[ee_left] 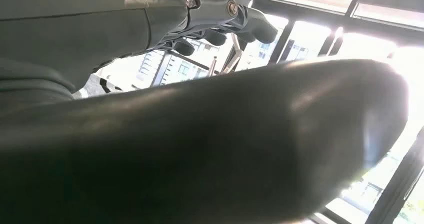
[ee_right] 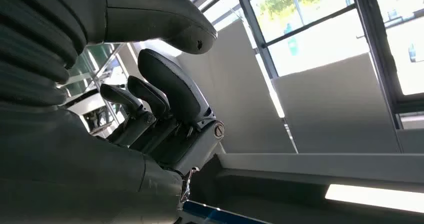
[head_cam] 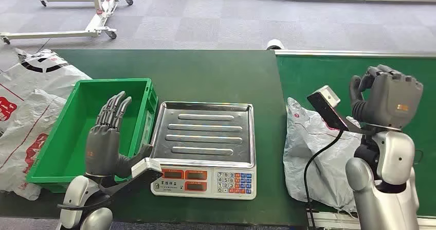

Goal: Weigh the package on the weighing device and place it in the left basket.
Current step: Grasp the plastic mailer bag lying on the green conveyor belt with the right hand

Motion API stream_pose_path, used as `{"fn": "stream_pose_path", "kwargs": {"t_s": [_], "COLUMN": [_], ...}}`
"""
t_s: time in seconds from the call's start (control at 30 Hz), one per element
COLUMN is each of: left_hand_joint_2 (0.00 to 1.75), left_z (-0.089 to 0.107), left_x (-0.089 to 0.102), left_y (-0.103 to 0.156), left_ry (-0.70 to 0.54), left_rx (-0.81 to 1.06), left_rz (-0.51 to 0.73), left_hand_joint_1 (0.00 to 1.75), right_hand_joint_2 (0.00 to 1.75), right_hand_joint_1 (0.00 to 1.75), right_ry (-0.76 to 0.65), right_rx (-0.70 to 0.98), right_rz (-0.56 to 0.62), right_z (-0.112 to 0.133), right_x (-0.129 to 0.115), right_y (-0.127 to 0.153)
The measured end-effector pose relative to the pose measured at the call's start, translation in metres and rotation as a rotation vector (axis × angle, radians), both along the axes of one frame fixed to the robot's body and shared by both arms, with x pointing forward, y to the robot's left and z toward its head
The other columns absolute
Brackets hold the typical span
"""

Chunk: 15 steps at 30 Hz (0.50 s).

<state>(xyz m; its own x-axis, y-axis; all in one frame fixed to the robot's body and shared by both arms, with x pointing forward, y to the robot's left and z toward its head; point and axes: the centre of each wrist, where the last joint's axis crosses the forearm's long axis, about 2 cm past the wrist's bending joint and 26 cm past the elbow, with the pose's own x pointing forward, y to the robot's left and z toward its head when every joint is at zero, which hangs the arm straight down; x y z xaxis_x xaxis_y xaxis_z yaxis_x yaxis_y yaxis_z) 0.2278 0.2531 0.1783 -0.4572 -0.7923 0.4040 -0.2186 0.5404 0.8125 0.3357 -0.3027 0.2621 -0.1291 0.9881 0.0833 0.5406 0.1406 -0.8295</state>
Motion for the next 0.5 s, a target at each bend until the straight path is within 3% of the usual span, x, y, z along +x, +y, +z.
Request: {"fn": "stream_pose_path", "kwargs": {"t_s": [0.03, 0.07, 0.17, 0.2, 0.23, 0.37, 0.5], "left_hand_joint_2": [0.00, 0.00, 0.00, 0.00, 0.00, 0.00, 0.00], "left_z": [0.000, 0.000, 0.000, 0.000, 0.000, 0.002, 0.002], "left_x": [0.000, 0.000, 0.000, 0.000, 0.000, 0.004, 0.003], "left_y": [0.000, 0.000, 0.000, 0.000, 0.000, 0.000, 0.001], "left_ry": [0.000, 0.000, 0.002, 0.003, 0.006, 0.019, 0.027], "left_rx": [0.000, -0.001, -0.008, -0.011, -0.015, -0.028, -0.026], "left_rz": [0.000, 0.000, -0.002, -0.002, -0.001, 0.007, 0.011], "left_hand_joint_1": [0.00, 0.00, 0.00, 0.00, 0.00, 0.00, 0.00], "right_hand_joint_2": [1.75, 1.75, 1.75, 1.75, 1.75, 0.00, 0.00], "right_hand_joint_1": [1.75, 1.42, 0.11, 0.00, 0.00, 0.00, 0.00], "right_ry": [-0.002, -0.001, 0.055, 0.105, 0.171, 0.451, 0.597], "right_rx": [-0.002, -0.003, -0.002, 0.002, 0.007, 0.016, 0.015], "right_rz": [0.001, 0.002, -0.004, -0.013, -0.026, -0.108, -0.192], "right_z": [0.001, 0.003, 0.005, 0.003, -0.001, -0.043, -0.105], "right_x": [0.001, 0.002, 0.009, 0.011, 0.014, 0.023, 0.005], "right_y": [0.000, 0.000, 0.002, 0.001, 0.001, -0.004, -0.015]}}
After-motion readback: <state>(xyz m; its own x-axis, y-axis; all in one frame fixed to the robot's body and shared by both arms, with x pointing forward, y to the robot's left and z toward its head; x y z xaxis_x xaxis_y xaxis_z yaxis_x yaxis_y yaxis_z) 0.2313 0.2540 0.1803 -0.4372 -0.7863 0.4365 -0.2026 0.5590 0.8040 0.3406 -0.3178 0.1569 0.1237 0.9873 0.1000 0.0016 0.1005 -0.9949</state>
